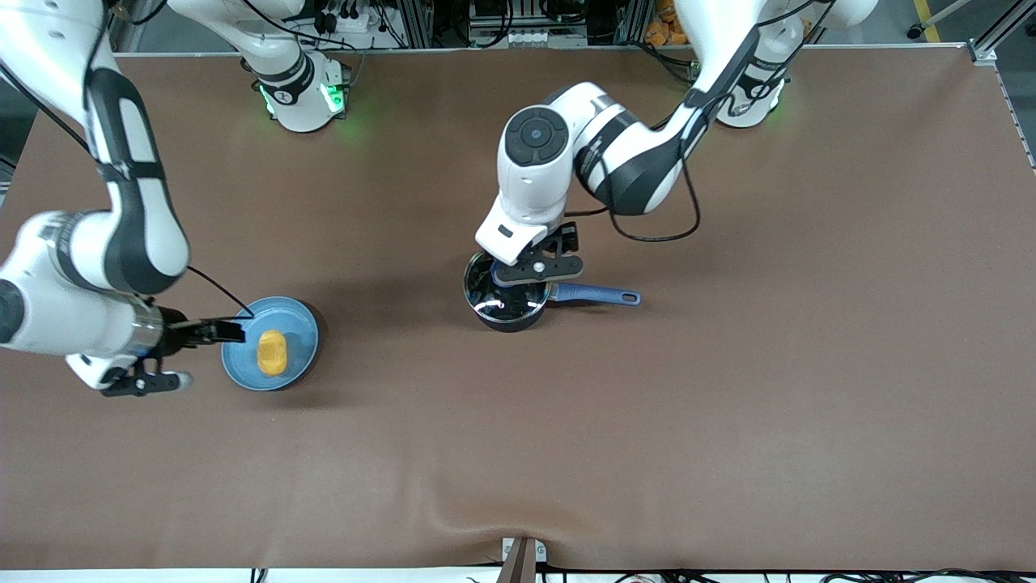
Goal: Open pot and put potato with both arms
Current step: 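Grasp the lid knob with the left gripper while the right gripper grasps the potato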
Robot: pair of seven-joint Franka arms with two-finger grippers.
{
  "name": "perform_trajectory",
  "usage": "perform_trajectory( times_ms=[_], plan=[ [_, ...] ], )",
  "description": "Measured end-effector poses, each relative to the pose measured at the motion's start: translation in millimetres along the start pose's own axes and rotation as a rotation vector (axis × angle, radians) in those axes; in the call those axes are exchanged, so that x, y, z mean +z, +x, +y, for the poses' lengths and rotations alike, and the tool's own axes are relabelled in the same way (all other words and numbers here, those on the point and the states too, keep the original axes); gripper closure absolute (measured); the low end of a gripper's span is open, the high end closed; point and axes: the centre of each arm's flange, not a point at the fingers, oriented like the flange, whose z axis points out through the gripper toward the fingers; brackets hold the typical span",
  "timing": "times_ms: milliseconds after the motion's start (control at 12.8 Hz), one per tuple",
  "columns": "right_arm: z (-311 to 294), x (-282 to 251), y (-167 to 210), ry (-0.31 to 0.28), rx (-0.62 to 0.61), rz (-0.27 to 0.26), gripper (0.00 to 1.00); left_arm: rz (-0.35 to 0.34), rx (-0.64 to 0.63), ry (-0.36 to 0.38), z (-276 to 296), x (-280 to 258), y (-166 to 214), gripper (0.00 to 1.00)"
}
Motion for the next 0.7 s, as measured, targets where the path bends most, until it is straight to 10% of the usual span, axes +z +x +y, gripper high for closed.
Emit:
perform_trajectory(
  times_ms=[702],
  plan=[
    [-0.1,103.0,11.8,0.036,0.041,-0.026,0.00,-0.017,-0.125,0.010,18.3,65.0,-14.2,0.00]
  ],
)
